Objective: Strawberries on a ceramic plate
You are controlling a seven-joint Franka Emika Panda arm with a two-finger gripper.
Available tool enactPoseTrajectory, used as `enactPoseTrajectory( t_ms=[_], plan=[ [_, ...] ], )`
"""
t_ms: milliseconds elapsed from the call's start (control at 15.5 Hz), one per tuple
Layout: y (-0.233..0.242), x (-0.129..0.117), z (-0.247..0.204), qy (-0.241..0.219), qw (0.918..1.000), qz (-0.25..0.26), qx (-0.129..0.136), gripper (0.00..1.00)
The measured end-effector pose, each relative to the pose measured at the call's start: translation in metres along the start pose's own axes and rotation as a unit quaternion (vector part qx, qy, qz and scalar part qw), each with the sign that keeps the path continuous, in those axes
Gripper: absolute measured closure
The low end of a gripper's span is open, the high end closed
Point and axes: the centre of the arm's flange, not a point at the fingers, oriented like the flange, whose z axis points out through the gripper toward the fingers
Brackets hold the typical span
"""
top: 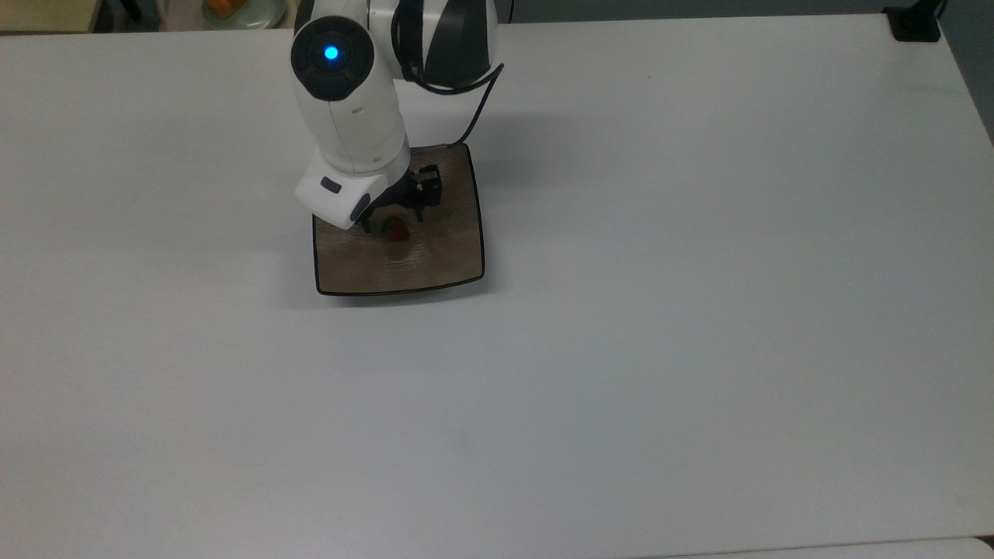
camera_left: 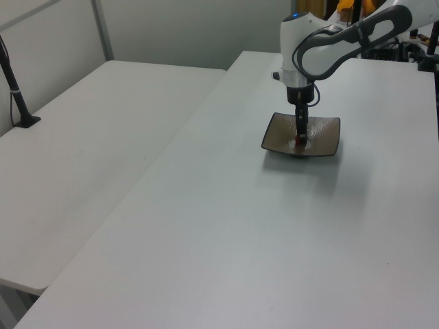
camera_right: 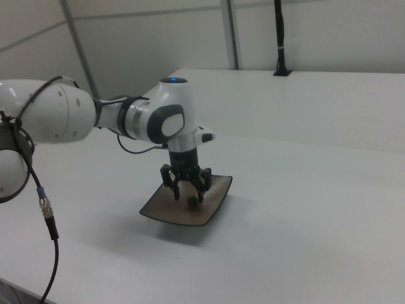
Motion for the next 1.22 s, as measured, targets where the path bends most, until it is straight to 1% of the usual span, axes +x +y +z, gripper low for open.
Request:
enactPoseTrajectory(
  t_ms=[64,193,322,450,643,772,901,965,1094,1223],
  plan=[
    [-0.004,0.001,-0.009,0.007,1.0000,-0.003,-0.001,0.18],
    [-0.012,0.000,-0.039,0.028,0.9996,-0.009,-0.004,0.01],
    [-0.018,-0.009,-0.084,0.040,0.9991,-0.013,-0.004,0.00],
    [-0.025,-0.027,-0.138,0.046,0.9988,-0.016,0.000,0.00],
    [-0.042,-0.063,-0.210,0.047,0.9988,-0.010,0.006,0.00],
    [-0.052,-0.089,-0.245,0.050,0.9987,0.010,0.010,0.00],
    [-0.060,-0.111,-0.268,0.050,0.9974,0.050,0.015,0.00],
    [-0.064,-0.118,-0.276,0.052,0.9961,0.069,0.017,0.00],
    [-0.079,-0.120,-0.282,0.056,0.9939,0.094,0.018,0.00],
    [-0.101,-0.115,-0.278,0.051,0.9939,0.096,0.017,0.00]
  ],
)
